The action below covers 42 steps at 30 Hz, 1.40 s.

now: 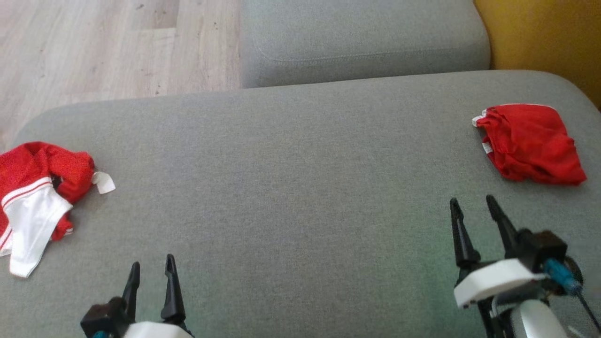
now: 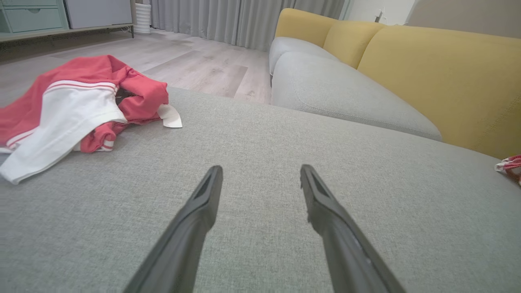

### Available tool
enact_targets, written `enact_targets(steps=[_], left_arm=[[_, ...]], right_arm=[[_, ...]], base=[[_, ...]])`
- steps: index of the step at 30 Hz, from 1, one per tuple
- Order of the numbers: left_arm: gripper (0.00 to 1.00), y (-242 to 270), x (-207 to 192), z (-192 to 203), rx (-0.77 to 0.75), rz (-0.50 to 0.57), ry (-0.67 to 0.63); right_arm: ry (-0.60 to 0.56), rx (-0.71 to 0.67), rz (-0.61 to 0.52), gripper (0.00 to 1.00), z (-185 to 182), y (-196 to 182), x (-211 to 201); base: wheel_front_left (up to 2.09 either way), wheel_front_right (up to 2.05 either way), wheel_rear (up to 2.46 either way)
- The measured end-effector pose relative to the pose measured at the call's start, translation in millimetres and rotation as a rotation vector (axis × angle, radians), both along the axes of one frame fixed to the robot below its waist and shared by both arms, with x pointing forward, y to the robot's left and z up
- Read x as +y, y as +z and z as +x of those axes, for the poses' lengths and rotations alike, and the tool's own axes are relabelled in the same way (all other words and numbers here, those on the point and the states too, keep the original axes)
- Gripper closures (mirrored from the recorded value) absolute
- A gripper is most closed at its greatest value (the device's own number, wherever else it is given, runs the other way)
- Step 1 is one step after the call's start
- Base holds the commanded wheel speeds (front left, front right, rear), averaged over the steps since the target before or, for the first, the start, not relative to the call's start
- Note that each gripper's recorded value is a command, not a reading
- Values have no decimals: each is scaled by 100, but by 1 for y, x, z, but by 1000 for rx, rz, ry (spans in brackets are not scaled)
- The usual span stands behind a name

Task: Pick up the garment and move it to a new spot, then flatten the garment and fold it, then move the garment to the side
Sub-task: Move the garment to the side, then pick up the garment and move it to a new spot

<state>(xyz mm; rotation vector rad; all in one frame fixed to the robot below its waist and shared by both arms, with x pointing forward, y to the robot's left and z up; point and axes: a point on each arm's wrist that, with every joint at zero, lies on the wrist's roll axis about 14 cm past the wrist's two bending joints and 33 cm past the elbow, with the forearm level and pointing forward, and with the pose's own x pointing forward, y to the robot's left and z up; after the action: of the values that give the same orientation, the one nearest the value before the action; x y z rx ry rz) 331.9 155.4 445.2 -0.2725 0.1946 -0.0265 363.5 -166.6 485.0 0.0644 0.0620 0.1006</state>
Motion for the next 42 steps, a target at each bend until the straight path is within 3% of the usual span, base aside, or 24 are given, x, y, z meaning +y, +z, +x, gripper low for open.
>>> enact_targets(steps=[8,29,42], left_arm=[[0,-2,-4,-8,6,1,-12],[0,-2,6,-14,3,2,19],[0,7,82,-64,-22,20,279]], right_arm=[[33,-2,83,0,-18,-2,17],[117,28,95,0,-15,-10,45],[375,39,111,0,-1,-8,130]], base=[[0,0,0],[0,0,0],[0,0,0]])
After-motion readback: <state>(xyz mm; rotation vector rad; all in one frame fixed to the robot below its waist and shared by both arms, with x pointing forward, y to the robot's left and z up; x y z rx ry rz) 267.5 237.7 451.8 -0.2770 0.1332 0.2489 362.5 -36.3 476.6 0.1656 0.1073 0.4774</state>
